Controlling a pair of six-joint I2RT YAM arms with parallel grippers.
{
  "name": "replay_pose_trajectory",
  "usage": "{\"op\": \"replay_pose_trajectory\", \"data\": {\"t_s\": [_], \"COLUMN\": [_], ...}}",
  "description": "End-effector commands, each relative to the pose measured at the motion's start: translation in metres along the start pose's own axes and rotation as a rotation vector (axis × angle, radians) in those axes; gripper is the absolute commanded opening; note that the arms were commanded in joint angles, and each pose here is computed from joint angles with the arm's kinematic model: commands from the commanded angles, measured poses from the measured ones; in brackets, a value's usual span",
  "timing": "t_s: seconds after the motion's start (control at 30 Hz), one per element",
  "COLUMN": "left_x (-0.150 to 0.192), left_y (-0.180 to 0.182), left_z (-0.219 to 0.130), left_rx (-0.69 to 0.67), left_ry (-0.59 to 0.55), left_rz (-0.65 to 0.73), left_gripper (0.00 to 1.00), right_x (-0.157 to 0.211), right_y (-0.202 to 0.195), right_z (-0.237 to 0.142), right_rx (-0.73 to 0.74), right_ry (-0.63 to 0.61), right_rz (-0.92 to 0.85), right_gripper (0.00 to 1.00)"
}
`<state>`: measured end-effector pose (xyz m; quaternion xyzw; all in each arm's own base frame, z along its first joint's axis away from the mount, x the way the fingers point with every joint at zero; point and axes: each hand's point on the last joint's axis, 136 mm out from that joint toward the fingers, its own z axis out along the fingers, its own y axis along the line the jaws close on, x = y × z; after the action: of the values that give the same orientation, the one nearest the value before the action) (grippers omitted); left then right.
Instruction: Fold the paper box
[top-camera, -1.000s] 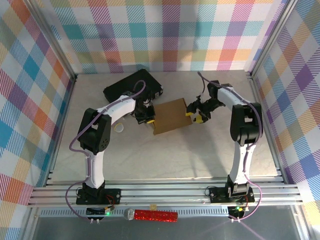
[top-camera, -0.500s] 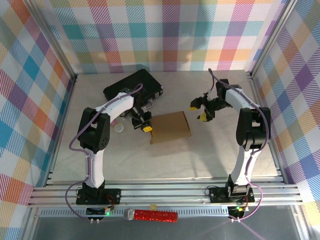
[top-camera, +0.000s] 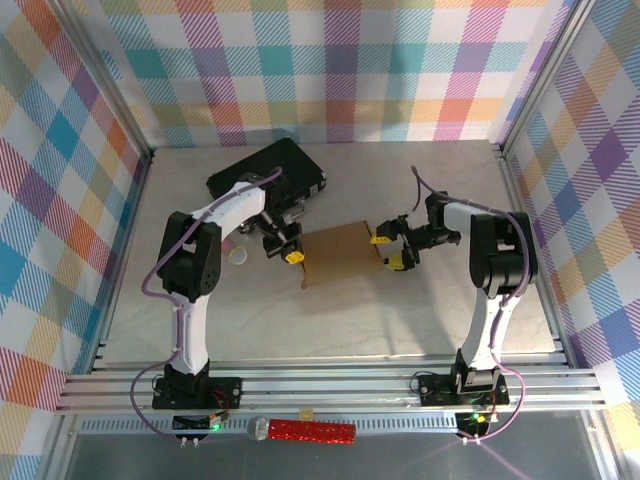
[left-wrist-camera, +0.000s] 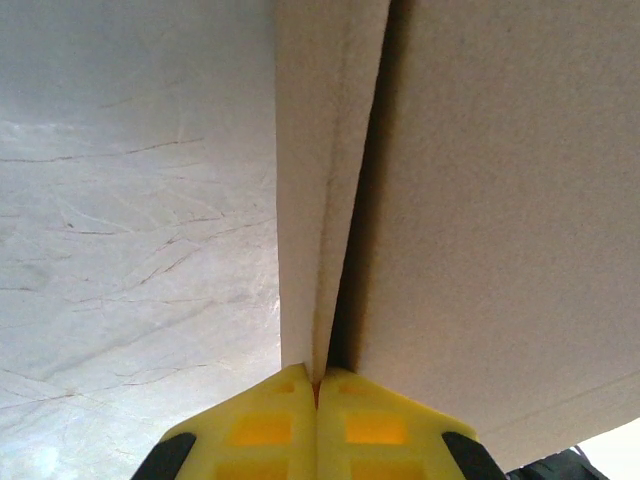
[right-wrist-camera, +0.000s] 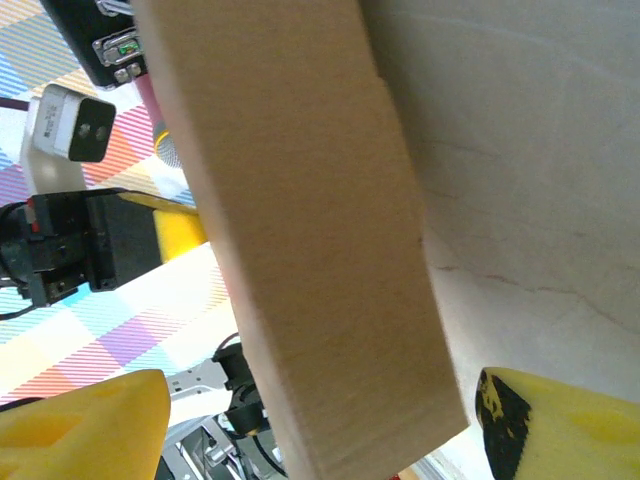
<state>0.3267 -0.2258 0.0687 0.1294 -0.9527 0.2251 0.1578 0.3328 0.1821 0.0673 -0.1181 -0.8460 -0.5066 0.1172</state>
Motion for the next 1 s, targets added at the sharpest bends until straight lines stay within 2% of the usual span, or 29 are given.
{"op": "replay_pose_trajectory", "data": {"t_s": [0.0,0.37,0.5,0.6,0.67,0.7,0.73,0.77,0.87,0.97], "left_x": [0.002,-0.002,-0.004,-0.005,-0.006,-0.007,-0.009,-0.011,-0.018,-0.025], "left_y": [0.0,-0.005,-0.006,-0.008,-0.011,-0.013,-0.014,-0.017,-0.022,-0.022], "left_z": [0.0,-0.001,-0.004,-0.008,-0.015,-0.021,-0.029,-0.038,-0.069,-0.109], "left_rx": [0.017,0.043,0.053,0.068,0.071,0.071,0.064,0.066,0.081,0.112], "left_ry": [0.044,0.054,0.051,0.041,0.014,-0.007,-0.042,-0.079,-0.216,-0.438], "left_rz": [-0.017,-0.02,-0.019,-0.01,0.001,0.009,0.014,0.022,0.018,-0.043], "left_gripper": [0.0,0.0,0.0,0.0,0.0,0.06,0.22,0.31,0.46,0.54], "right_x": [0.002,-0.009,-0.014,-0.017,-0.018,-0.019,-0.02,-0.02,-0.019,-0.018], "right_y": [-0.005,0.018,0.02,0.023,0.029,0.031,0.034,0.037,0.046,0.055], "right_z": [0.007,0.031,0.031,0.03,0.028,0.027,0.024,0.023,0.017,0.009], "right_rx": [-0.013,-0.081,-0.09,-0.087,-0.093,-0.09,-0.085,-0.084,-0.078,-0.071], "right_ry": [0.023,0.065,0.061,0.047,0.037,0.027,0.016,0.009,-0.019,-0.049], "right_rz": [-0.018,-0.047,-0.03,-0.017,-0.007,0.0,0.013,0.026,0.073,0.146], "right_gripper": [0.8,0.8,0.73,0.61,0.56,0.54,0.52,0.49,0.43,0.41]}}
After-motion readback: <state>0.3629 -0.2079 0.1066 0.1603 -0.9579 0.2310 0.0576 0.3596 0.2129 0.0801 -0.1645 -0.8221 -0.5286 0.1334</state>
